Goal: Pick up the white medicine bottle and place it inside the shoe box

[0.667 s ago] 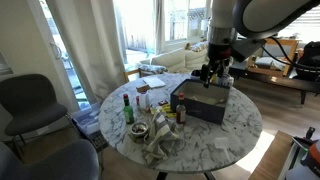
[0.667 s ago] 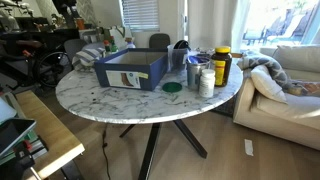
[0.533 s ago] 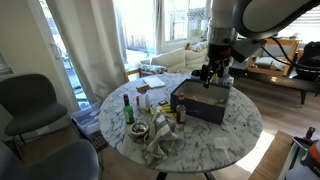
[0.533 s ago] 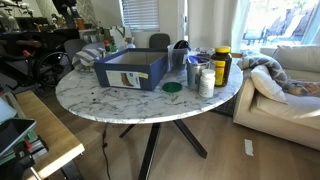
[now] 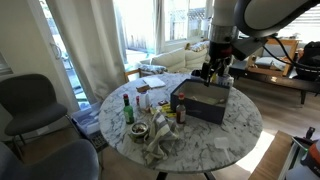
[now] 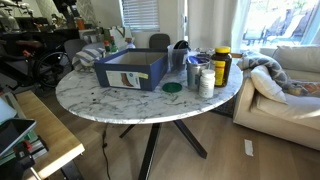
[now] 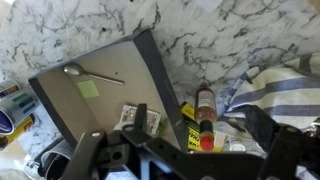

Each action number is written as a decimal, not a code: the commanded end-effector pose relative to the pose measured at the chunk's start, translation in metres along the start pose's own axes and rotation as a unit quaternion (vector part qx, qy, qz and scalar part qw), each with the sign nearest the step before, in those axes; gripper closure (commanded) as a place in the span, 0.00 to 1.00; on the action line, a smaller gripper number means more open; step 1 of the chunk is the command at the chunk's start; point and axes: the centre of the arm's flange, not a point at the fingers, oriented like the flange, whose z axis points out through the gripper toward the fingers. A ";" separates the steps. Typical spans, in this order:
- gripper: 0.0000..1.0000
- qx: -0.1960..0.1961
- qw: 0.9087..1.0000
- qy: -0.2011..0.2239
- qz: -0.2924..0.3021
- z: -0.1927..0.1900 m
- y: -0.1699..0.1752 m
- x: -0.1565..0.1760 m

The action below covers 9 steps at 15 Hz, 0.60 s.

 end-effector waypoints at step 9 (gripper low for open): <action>0.00 0.039 0.994 0.068 0.071 -0.029 0.062 -0.023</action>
